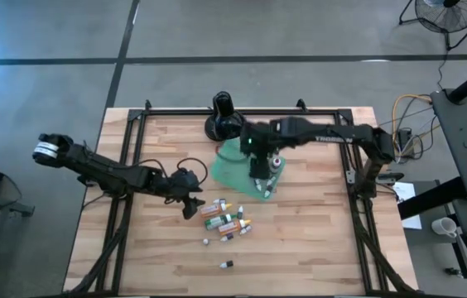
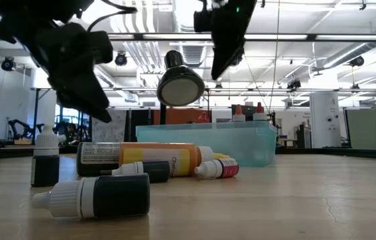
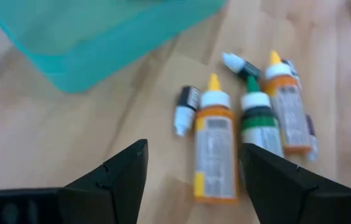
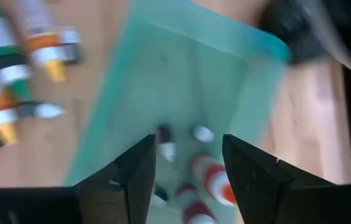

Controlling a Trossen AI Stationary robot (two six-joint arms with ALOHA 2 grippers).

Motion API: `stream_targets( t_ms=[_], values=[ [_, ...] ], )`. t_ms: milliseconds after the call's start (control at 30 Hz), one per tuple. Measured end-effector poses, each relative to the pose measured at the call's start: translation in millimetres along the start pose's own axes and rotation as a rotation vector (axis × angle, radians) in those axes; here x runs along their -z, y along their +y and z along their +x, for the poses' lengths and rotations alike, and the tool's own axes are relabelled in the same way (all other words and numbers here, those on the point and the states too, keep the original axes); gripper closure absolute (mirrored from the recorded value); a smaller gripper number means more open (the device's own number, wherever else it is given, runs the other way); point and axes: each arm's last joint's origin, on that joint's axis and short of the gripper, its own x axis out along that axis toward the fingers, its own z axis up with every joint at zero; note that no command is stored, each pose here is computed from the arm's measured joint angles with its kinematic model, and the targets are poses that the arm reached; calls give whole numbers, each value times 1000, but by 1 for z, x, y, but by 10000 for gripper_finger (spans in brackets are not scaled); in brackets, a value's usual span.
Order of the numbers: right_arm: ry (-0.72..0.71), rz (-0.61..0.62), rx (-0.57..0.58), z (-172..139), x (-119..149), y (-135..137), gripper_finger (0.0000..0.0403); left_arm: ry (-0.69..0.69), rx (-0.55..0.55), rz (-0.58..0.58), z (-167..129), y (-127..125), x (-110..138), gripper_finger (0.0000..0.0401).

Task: Pick & Place food coloring
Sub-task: Adjust the large yellow food coloring bottle

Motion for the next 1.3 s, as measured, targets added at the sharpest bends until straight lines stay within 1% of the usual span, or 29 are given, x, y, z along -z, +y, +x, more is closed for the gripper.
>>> stream_targets(
  t_ms=[100,233,300,433,533,600,733,800,900,1100,1300],
  values=[
    [-2,-134,-58,-3,1,34,225,19,20,25,0,-5,8,179],
    [7,-235,-159,-2,8,76,225,26,50,51,1,-8,22,179],
    [38,-250,-182,6,15,90,225,21,66,56,2,-7,28,179],
    [69,-240,-290,30,30,114,225,29,85,12,3,-8,37,179],
    [57,-261,-311,51,40,128,225,35,106,-20,1,-13,40,179],
    [23,-285,-324,64,44,137,225,31,115,-25,0,-17,42,179],
    [-58,-318,-344,84,48,149,225,12,114,-111,-4,-25,43,179],
    [-76,-313,-347,94,51,151,225,-1,116,-143,-6,-30,44,179],
    [-81,-271,-349,107,53,153,225,-20,106,-155,-8,-33,46,179],
    [-74,-250,-350,133,55,159,225,-22,100,-194,-8,-34,47,179],
    [-90,-236,-350,135,49,159,225,-21,99,-194,-8,-34,47,179]
  ],
)
